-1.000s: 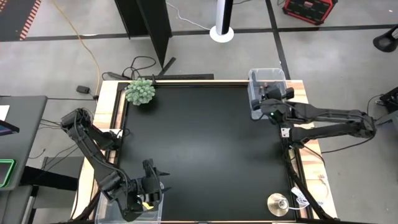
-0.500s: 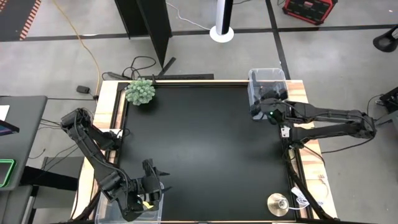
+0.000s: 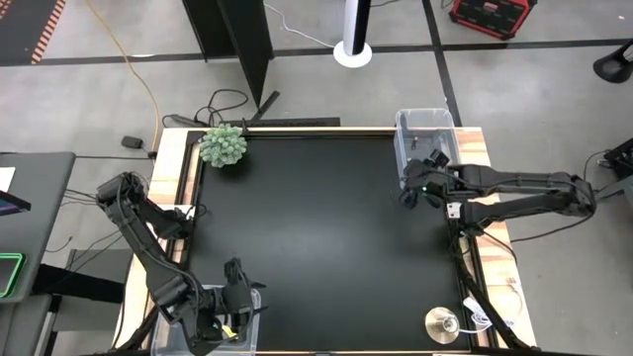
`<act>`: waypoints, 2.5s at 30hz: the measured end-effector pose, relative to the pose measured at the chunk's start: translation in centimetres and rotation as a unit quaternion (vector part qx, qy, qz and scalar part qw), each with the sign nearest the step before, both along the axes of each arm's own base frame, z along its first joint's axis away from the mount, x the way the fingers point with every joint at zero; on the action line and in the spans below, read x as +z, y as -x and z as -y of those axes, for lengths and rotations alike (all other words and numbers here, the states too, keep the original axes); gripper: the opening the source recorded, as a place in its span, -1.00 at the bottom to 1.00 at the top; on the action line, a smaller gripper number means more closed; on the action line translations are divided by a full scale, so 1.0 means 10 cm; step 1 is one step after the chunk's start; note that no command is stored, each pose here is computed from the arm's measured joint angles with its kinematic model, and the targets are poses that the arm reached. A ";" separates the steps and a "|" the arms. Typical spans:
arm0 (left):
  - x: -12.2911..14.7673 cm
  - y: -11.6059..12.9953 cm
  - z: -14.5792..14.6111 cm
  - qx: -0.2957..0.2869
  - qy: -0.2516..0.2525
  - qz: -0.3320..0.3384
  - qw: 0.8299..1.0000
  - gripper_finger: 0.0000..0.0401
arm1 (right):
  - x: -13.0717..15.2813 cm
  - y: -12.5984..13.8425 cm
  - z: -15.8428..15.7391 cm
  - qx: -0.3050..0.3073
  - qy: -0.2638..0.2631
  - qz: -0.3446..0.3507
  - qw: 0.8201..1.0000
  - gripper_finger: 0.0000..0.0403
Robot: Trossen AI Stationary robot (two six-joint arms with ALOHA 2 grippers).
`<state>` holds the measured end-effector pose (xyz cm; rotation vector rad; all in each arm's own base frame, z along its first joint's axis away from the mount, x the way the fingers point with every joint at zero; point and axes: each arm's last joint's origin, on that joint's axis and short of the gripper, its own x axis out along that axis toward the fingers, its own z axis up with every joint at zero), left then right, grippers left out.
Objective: Sort batteries
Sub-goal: Move the transparent bins to the center
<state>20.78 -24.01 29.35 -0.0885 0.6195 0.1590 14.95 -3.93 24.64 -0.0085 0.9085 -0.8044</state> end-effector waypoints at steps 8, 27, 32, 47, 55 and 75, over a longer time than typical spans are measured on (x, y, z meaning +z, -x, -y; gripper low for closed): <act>0.00 0.00 0.00 0.000 0.000 0.000 1.000 0.13 | -0.05 -0.03 0.13 -0.009 -0.028 -0.016 0.999 0.14; 0.00 0.00 0.00 -0.002 -0.004 -0.001 1.000 0.13 | -0.29 -0.23 0.23 0.008 -0.084 -0.088 0.993 -0.61; 0.00 0.00 0.00 -0.002 -0.005 -0.001 1.000 0.13 | -0.22 -0.29 0.12 0.029 -0.102 -0.067 0.992 -0.61; 0.00 0.00 0.00 -0.003 -0.004 -0.002 1.000 0.13 | -0.17 -0.44 -0.73 0.090 -0.183 0.018 0.979 -0.55; 0.00 0.00 0.00 -0.004 -0.001 -0.003 1.000 0.13 | -0.32 -0.65 -1.24 0.141 -0.199 0.005 0.970 -0.49; -0.01 0.00 0.01 -0.006 0.013 -0.011 1.000 0.13 | -0.11 -1.26 -2.03 0.264 -0.229 -0.014 0.937 -0.17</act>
